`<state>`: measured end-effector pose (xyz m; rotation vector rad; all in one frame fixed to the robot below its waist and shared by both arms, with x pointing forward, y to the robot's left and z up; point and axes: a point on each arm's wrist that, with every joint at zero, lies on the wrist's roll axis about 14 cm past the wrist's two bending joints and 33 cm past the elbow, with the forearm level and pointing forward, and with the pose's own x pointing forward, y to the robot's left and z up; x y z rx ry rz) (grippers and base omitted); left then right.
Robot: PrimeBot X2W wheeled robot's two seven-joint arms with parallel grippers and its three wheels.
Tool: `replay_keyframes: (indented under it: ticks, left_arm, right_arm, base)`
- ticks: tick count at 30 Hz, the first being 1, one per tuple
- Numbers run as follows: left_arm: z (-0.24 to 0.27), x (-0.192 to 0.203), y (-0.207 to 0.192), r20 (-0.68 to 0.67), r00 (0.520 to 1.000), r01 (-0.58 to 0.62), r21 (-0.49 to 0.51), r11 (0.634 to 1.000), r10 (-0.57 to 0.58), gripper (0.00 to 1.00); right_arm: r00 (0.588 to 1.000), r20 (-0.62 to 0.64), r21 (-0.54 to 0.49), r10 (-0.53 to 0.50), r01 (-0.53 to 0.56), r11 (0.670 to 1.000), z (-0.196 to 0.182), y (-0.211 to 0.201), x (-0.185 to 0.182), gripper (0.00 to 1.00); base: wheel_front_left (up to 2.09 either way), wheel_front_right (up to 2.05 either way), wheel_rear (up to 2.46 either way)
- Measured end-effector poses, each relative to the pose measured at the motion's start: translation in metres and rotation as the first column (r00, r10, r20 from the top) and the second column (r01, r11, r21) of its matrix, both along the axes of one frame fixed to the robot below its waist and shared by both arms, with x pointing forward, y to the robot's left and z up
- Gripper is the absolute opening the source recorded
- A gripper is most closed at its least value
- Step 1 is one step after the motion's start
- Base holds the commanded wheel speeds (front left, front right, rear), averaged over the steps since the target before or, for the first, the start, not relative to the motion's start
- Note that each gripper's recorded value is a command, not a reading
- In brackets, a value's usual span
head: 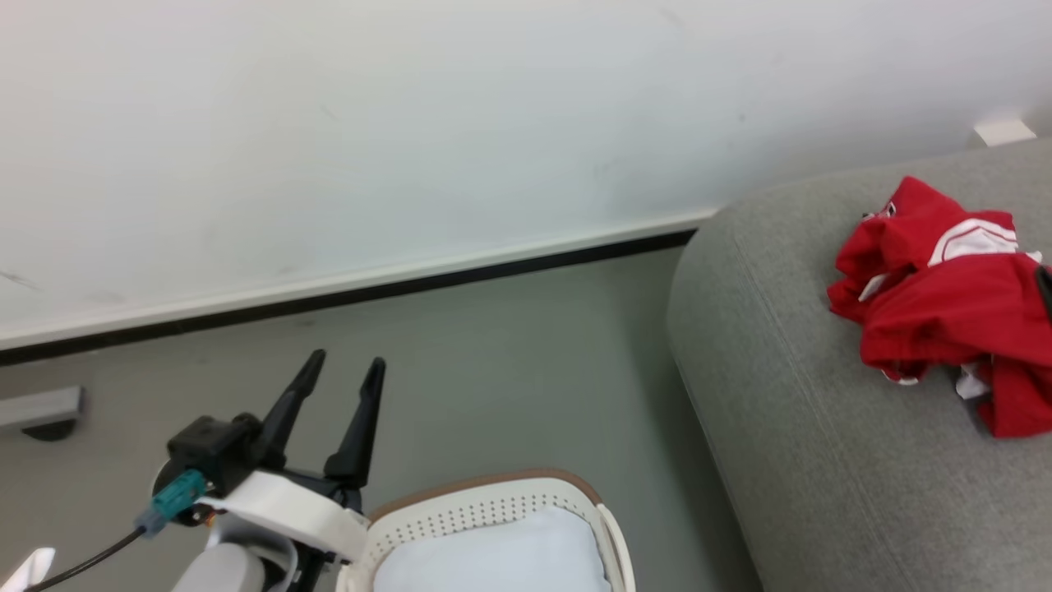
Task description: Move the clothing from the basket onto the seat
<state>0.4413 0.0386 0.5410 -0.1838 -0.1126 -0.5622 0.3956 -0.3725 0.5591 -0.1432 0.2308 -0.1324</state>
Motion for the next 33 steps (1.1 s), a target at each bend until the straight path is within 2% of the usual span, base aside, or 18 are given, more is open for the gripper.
replay_keyframes:
  ticks: [5, 9, 14, 18, 25, 33]
  left_arm:
    - [0.016, -0.006, 0.039, 0.045, 0.991, -0.129, -0.001, 0.992, 0.129, 1.0]
    - [0.021, -0.012, 0.069, 0.062, 0.969, -0.241, -0.007, 0.971, 0.241, 1.0]
    - [0.016, -0.022, 0.096, 0.027, 0.94, -0.34, -0.051, 0.939, 0.341, 1.0]
    - [0.004, -0.029, 0.109, -0.009, 0.923, -0.386, -0.059, 0.921, 0.386, 1.0]
    - [-0.018, -0.04, 0.119, -0.068, 0.903, -0.428, -0.051, 0.902, 0.424, 1.0]
    - [-0.034, -0.043, 0.119, -0.09, 0.901, -0.427, -0.003, 0.904, 0.425, 1.0]
  right_arm:
    - [0.984, 0.162, 0.046, 0.079, -0.087, 0.995, 0.027, 0.038, 0.006, 1.0]
    - [0.929, 0.353, 0.063, 0.108, -0.139, 0.988, 0.055, 0.066, 0.01, 1.0]
    - [0.877, 0.468, 0.12, 0.106, -0.182, 0.976, 0.049, 0.103, 0.001, 1.0]
    - [0.868, 0.486, 0.164, 0.106, -0.209, 0.964, 0.032, 0.129, -0.006, 1.0]
    - [0.895, 0.438, 0.292, 0.086, -0.232, 0.928, -0.012, 0.173, -0.02, 1.0]
    - [0.905, 0.396, 0.327, 0.152, -0.294, 0.898, -0.031, 0.213, -0.022, 1.0]
  base:
    - [0.0, 0.0, 0.0]
    - [0.0, 0.0, 0.0]
    - [0.0, 0.0, 0.0]
    - [0.0, 0.0, 0.0]
    - [0.0, 0.0, 0.0]
    - [0.0, 0.0, 0.0]
